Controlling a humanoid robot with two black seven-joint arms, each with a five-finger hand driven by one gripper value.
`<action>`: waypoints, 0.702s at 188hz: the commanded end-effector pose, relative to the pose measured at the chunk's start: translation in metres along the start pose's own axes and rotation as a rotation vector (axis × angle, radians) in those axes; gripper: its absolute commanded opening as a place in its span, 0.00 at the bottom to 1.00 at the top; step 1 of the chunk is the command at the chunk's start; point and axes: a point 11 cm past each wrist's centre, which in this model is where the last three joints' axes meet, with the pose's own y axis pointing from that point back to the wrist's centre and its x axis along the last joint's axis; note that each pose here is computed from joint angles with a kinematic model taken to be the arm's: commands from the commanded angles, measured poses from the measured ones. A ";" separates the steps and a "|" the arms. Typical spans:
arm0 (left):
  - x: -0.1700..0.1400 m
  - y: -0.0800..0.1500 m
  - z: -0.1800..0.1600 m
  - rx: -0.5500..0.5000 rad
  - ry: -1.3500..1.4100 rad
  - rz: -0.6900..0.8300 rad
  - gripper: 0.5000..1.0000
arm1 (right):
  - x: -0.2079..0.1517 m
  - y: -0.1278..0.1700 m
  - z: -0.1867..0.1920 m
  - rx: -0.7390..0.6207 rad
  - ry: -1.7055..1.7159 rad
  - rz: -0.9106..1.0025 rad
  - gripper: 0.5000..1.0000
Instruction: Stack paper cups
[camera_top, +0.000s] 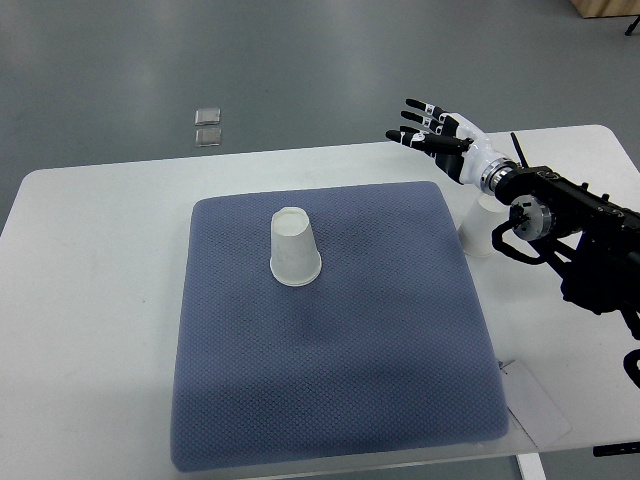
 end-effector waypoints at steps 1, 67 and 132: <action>-0.001 0.000 0.000 0.001 0.002 -0.003 1.00 | 0.001 0.000 0.000 -0.001 0.000 0.002 0.83; 0.001 0.000 0.000 0.003 0.004 0.003 1.00 | 0.002 0.000 -0.002 0.003 0.002 0.005 0.83; 0.001 0.000 0.000 0.003 0.004 0.002 1.00 | 0.002 0.000 -0.003 0.006 0.002 -0.001 0.83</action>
